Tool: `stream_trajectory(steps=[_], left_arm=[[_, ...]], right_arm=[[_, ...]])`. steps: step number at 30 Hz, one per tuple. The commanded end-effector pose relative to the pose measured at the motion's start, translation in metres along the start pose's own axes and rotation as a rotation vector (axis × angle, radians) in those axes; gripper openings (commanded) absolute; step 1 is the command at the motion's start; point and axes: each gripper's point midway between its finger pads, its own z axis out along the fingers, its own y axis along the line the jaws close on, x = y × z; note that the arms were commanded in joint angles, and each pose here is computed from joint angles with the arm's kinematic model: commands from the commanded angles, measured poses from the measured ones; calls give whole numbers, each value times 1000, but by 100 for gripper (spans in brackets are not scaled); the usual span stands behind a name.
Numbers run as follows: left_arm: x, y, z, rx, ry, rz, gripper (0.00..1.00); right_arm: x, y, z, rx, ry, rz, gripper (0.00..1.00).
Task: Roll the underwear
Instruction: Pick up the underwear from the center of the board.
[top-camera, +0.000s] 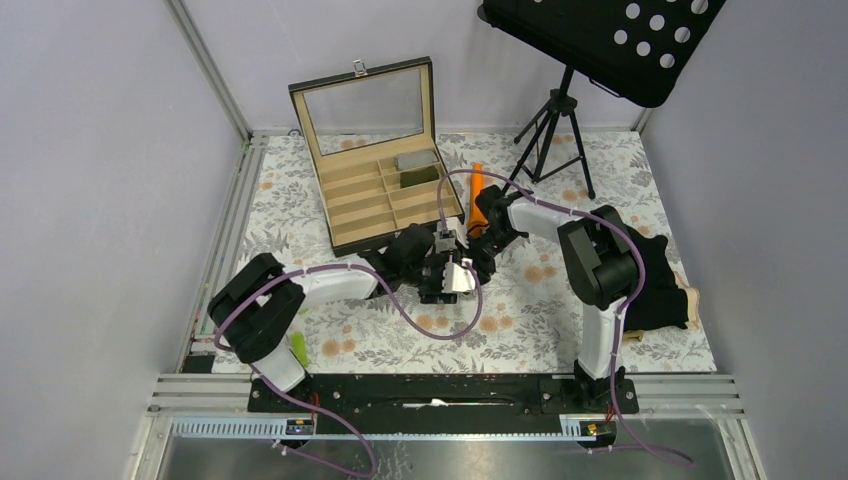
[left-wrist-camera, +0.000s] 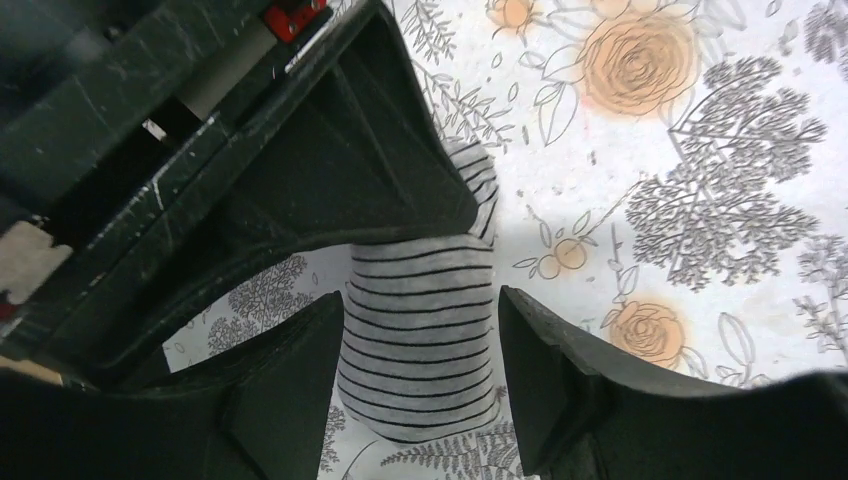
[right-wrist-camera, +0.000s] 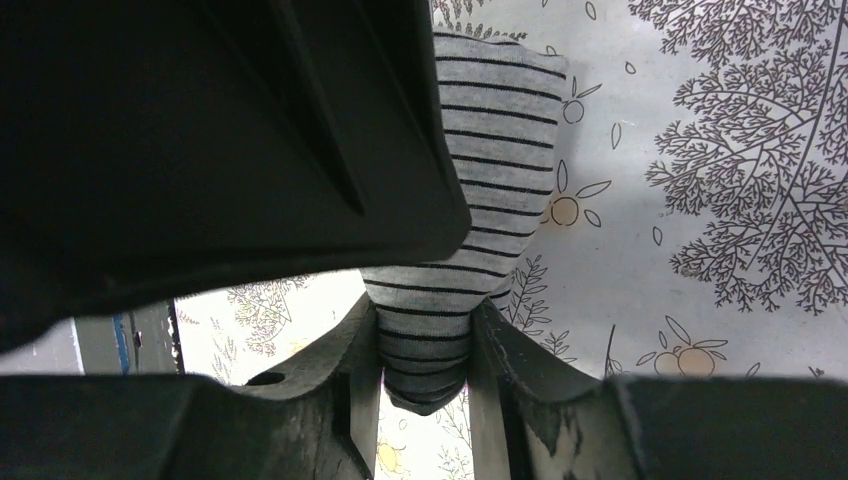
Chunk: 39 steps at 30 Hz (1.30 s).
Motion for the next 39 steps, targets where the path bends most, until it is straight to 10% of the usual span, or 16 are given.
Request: stream_trajectory(steps=[1, 11, 19, 22, 26, 39], left_arm=[[-15, 16, 14, -14, -25, 102, 63], [20, 2, 33, 45, 86, 118, 49], [21, -15, 29, 128, 94, 73, 1], [22, -12, 20, 129, 112, 46, 0], [17, 6, -1, 80, 108, -10, 0], [14, 120, -103, -161, 115, -212, 0]], right_arm=[[60, -2, 15, -2, 206, 122, 14], [60, -3, 16, 3, 210, 138, 16], [47, -4, 6, 18, 170, 156, 26], [16, 10, -20, -9, 85, 153, 43], [-31, 30, -76, 10, -37, 107, 98], [-69, 73, -171, 215, -190, 63, 99]])
